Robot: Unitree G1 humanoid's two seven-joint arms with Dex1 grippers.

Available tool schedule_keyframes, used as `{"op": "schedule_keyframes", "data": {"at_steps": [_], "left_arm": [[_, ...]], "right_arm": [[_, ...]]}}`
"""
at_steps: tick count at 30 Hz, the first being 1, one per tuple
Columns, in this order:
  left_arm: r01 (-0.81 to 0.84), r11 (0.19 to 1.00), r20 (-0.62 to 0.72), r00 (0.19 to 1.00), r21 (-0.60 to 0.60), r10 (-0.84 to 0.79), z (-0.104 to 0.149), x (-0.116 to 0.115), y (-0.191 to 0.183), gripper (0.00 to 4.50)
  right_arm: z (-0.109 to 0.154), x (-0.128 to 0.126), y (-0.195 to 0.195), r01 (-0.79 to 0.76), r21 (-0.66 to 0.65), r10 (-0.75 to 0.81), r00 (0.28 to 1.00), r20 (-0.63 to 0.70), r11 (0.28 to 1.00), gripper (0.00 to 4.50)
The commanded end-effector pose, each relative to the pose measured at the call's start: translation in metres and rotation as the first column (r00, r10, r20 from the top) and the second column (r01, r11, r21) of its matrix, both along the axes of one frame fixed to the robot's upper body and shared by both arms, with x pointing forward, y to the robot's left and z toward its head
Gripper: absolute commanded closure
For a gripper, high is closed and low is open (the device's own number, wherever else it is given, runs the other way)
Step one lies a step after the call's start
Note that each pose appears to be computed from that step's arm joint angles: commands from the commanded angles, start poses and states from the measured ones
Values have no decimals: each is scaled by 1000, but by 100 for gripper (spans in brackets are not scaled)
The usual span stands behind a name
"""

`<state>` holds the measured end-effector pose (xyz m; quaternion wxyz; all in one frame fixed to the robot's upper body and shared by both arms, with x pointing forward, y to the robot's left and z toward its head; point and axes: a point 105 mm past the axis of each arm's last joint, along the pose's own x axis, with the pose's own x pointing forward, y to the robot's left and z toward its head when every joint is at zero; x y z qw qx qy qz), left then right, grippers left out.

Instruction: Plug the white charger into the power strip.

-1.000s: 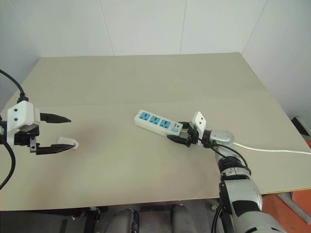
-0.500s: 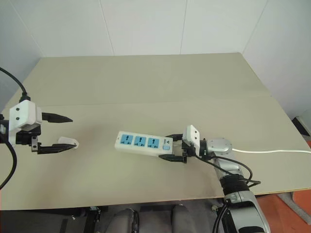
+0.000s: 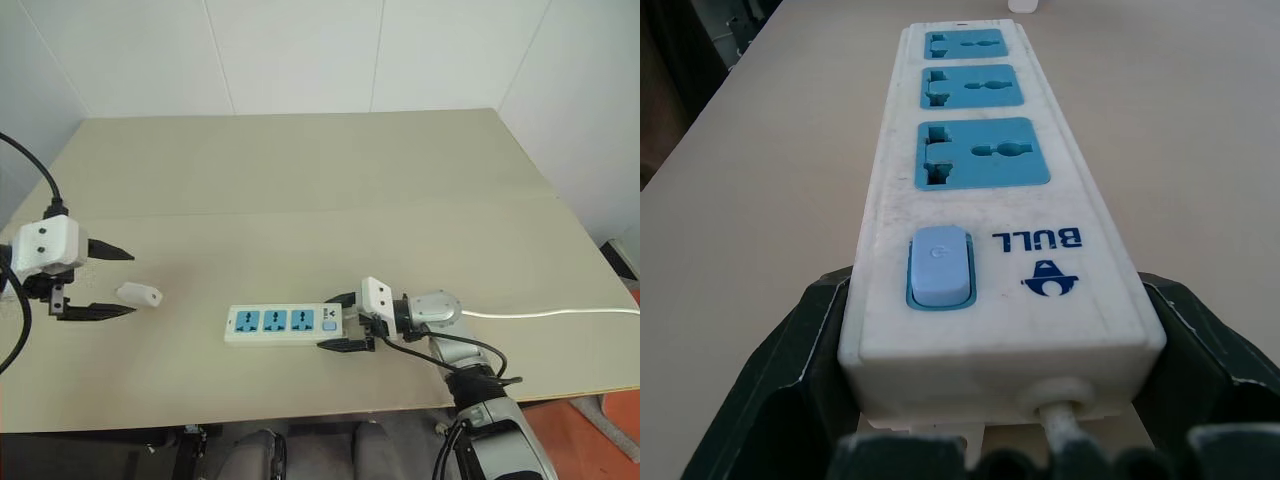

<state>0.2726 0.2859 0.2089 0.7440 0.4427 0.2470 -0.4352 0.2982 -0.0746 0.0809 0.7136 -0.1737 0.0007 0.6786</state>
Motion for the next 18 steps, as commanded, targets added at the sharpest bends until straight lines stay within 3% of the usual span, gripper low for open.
{"op": "schedule_keyframes", "data": {"at_steps": [1,11,18], "left_arm": [[18,994,16,1000,107,-20,4,6,4,0],[91,951,-50,996,295,-80,-24,25,6,0],[172,927,-112,983,333,-143,-38,40,-1,0]], "right_arm": [[6,2,7,-13,13,12,999,39,1000,108],[4,2,8,10,34,-11,1000,20,999,108],[3,3,8,18,38,-18,1000,12,999,108]]}}
